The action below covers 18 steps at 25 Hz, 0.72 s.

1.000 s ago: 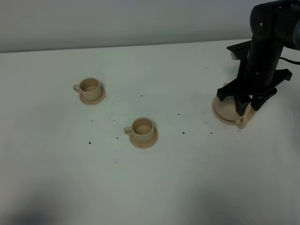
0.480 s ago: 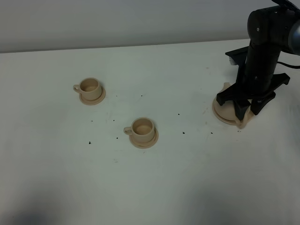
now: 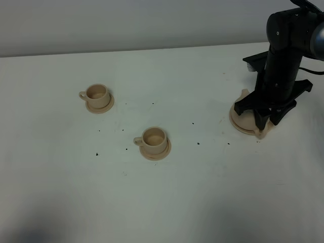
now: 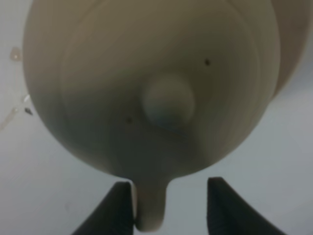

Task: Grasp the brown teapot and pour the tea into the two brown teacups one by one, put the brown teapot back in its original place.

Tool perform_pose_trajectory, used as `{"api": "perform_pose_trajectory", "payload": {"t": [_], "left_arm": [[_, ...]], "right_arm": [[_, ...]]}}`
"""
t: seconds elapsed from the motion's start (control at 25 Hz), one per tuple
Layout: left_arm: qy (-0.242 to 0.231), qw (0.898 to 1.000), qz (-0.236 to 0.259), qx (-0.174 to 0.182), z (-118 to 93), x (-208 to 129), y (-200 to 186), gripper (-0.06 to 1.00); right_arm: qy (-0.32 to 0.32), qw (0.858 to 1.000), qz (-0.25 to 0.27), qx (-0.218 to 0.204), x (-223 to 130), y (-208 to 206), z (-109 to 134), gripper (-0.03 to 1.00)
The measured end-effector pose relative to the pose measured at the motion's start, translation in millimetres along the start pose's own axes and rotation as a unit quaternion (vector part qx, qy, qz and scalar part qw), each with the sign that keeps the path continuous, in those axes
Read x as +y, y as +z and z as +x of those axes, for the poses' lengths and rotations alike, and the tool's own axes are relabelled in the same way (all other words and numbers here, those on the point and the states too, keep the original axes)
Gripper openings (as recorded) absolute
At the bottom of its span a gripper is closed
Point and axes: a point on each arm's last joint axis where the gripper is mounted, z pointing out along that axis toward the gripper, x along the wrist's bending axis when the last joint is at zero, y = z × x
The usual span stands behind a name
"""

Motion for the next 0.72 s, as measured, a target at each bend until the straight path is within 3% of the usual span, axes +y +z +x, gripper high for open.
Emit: {"api": "perform_pose_trajectory", "payload": {"t": [0.72], "left_arm": [[0.0,1.0,0.0,0.0,0.0,0.0,0.0,0.38]], "right_arm": [[-0.014,1.0,0.009,0.002,2.6,12.1,0.0,0.14]]}}
